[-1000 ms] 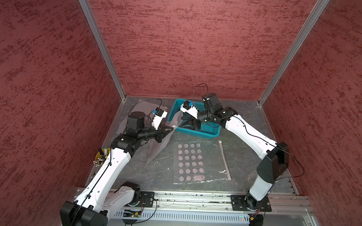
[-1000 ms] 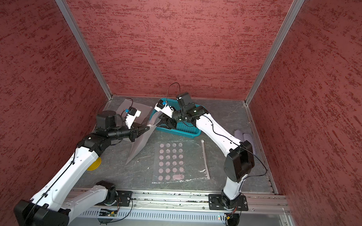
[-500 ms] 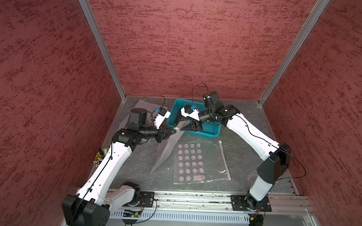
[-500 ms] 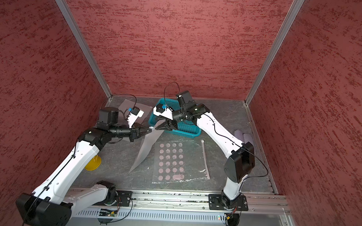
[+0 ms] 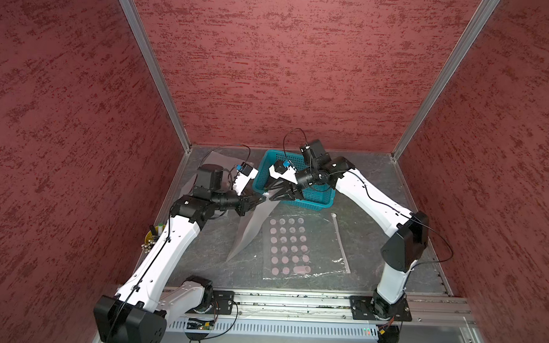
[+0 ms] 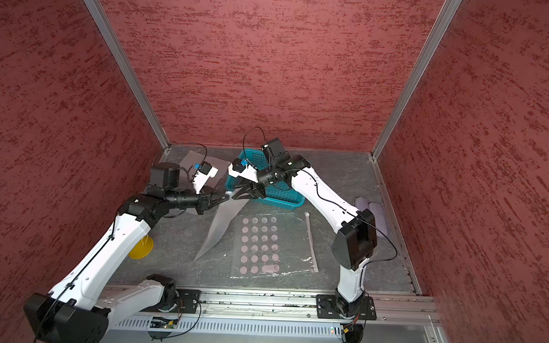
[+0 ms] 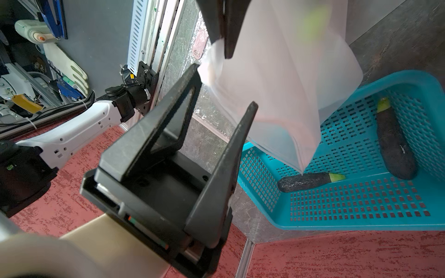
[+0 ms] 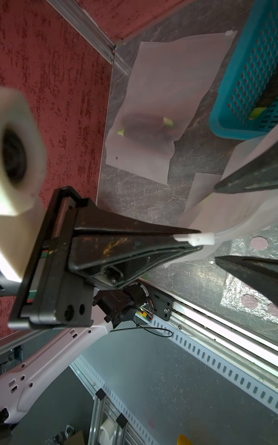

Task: Place the eggplant in a zip-top bag and seal the zipper
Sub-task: Zip the zipper on the zipper food storage bag.

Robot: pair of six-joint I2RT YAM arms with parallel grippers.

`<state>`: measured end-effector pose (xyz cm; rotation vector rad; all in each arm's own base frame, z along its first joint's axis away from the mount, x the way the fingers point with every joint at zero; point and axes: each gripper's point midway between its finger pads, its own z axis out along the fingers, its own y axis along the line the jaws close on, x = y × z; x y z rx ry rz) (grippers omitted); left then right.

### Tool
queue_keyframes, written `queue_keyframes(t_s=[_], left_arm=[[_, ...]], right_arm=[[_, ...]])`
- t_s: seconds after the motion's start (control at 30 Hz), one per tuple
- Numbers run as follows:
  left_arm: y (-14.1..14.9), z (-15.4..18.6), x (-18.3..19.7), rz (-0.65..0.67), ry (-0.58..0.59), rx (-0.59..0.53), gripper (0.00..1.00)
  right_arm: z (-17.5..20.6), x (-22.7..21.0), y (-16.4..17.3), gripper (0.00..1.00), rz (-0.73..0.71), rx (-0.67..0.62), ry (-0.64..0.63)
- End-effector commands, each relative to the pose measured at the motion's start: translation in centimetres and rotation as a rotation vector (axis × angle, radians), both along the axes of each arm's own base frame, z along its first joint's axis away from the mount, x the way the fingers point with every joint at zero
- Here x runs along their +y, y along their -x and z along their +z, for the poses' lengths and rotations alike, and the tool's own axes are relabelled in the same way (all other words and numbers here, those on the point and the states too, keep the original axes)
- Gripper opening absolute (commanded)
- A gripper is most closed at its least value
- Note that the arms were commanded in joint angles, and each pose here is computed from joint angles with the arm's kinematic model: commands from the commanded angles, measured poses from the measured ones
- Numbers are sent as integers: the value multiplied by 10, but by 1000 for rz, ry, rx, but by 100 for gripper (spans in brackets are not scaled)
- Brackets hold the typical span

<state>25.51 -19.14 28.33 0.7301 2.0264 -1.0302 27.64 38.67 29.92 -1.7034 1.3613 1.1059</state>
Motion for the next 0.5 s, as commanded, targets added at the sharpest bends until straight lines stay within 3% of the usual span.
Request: queue_keyframes(t_s=[0.0, 0.47], left_arm=[[-2, -2, 2, 9, -9, -20, 0], [-4, -6, 4, 20, -12, -17, 0]], right_arm=[[12, 5, 1, 42, 11, 15, -24], [7, 13, -3, 23, 7, 56, 9]])
